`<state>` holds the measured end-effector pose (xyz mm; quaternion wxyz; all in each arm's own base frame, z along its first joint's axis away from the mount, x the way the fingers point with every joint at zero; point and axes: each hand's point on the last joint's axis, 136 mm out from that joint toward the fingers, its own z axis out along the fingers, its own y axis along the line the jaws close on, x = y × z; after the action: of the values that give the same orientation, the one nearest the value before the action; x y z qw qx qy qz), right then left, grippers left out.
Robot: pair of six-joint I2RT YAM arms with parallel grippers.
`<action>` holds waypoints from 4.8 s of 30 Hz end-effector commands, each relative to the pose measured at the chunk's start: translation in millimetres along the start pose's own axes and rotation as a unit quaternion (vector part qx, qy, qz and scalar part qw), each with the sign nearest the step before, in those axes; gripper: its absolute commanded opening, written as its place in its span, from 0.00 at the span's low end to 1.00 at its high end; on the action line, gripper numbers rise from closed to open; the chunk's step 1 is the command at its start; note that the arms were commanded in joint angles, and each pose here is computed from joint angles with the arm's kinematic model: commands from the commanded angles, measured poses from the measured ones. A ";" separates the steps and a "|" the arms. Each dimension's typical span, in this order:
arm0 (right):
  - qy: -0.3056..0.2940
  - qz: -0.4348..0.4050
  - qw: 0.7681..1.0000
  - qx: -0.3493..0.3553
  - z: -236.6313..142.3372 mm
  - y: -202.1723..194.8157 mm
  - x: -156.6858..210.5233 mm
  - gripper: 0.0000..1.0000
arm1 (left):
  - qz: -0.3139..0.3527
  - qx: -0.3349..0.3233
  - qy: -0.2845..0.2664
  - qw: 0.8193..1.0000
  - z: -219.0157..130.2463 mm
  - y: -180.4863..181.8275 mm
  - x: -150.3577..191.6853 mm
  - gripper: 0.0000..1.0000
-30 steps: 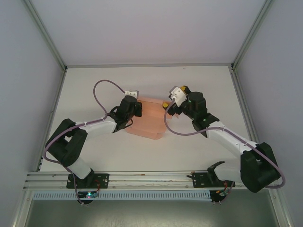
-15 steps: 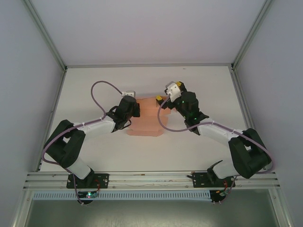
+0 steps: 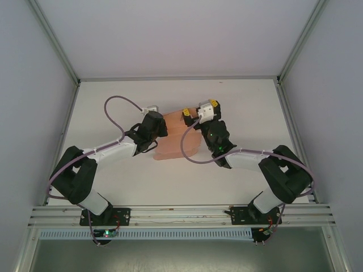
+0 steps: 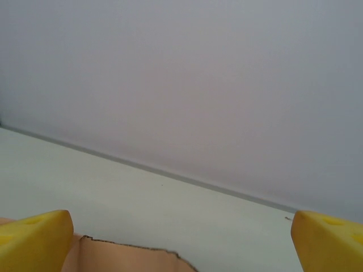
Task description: Assemble paper box
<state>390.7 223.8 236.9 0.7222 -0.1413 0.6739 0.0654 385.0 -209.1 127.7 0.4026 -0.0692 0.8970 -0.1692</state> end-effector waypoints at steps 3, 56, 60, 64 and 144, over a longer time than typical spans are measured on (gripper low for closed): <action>0.072 0.004 0.995 -0.076 -17.1 -3.4 10.1 0.98 | 0.027 -0.032 -0.016 0.999 -12.9 -0.7 -14.0 0.00; 0.181 -0.034 0.981 -0.057 0.3 2.4 65.2 0.98 | 0.014 -0.007 -0.009 1.000 -18.5 -10.6 -16.2 0.00; 0.174 -0.030 0.980 -0.094 -15.4 9.3 54.6 0.99 | 0.019 -0.024 -0.006 0.999 -14.8 -5.0 -14.6 0.00; 0.182 -0.015 0.971 -0.156 -44.3 19.7 44.1 0.99 | 0.022 -0.033 -0.005 0.999 -13.0 -1.0 -14.1 0.00; 0.262 0.083 0.946 -0.171 18.4 24.1 76.9 0.47 | 0.032 -0.015 0.011 0.999 -11.9 -2.7 -9.3 0.00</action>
<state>385.2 253.7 145.7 0.4371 -0.2607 0.8276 0.2369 380.0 -202.1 130.9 0.3894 -0.0512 0.9102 -0.1315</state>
